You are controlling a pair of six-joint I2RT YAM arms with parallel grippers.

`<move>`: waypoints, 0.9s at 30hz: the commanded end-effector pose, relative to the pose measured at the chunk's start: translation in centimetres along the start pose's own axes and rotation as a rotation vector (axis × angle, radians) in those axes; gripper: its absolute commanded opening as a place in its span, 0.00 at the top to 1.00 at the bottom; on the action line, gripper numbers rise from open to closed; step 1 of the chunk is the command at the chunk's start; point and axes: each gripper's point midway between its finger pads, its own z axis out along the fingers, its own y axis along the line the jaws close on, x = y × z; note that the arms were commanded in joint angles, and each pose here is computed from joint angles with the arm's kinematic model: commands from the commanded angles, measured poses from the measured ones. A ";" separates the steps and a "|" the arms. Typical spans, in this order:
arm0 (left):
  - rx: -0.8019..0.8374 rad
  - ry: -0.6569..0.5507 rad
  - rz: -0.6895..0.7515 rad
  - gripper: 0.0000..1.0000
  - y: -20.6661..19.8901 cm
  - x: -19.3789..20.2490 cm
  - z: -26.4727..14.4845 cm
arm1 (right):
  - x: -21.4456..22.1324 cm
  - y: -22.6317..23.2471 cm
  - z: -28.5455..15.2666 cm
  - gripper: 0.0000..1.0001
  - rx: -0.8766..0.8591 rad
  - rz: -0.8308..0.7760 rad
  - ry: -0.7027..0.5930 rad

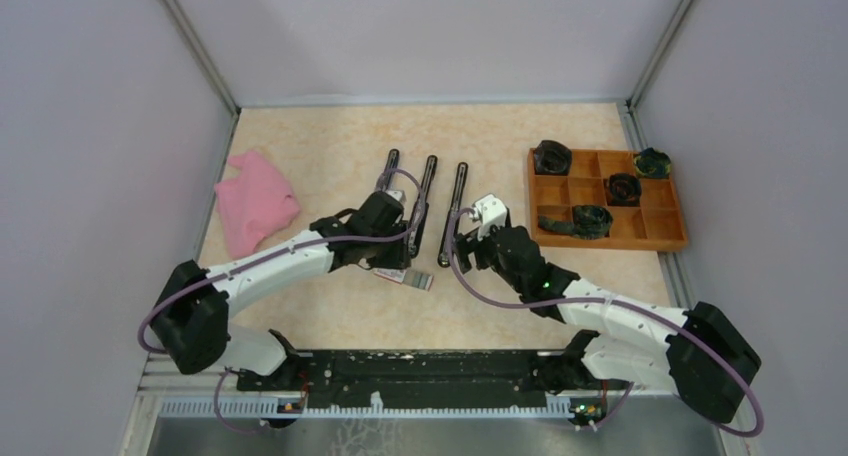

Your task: Load the staples into the stapler

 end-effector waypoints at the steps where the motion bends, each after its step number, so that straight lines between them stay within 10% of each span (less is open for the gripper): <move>1: -0.008 0.026 -0.023 0.55 -1.6 0.2 0.7 | -1.3 -1.1 -0.3 0.20 0.067 0.027 -0.084; 27: -0.135 0.158 0.035 0.75 -1.6 2.4 5.3 | 0.0 -1.9 -0.4 0.19 0.108 0.052 -0.121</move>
